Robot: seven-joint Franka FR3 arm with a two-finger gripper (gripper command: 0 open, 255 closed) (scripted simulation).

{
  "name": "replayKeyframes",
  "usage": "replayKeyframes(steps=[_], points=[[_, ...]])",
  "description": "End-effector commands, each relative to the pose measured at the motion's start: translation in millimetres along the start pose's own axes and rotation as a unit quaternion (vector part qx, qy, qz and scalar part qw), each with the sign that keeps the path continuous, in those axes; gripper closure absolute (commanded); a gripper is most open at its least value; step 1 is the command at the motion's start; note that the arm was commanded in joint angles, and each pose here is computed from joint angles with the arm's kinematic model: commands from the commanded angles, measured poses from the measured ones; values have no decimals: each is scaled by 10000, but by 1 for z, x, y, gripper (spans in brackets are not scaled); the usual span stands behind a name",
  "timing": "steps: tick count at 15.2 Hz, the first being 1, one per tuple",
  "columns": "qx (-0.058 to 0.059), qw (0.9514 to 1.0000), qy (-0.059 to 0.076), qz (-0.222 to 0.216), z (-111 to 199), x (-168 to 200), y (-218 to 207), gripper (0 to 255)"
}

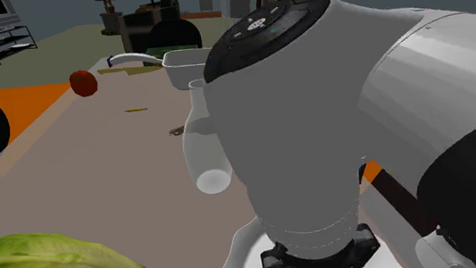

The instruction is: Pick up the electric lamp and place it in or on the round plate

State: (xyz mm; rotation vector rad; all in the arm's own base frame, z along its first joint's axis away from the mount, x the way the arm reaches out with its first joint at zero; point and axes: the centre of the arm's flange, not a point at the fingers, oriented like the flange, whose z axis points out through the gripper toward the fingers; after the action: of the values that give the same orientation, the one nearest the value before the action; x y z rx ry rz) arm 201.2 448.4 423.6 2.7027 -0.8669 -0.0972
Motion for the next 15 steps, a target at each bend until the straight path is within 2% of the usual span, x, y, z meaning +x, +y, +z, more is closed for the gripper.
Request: replayKeyframes(steps=[1,6,7,15], points=[[124,9998,126,-34,-6,-14,10,0],[739,9942,756,-201,-29,-84,61,0],[789,9934,807,-215,-30,-90,66,0],[789,9934,807,-215,9,-84,59,0]])
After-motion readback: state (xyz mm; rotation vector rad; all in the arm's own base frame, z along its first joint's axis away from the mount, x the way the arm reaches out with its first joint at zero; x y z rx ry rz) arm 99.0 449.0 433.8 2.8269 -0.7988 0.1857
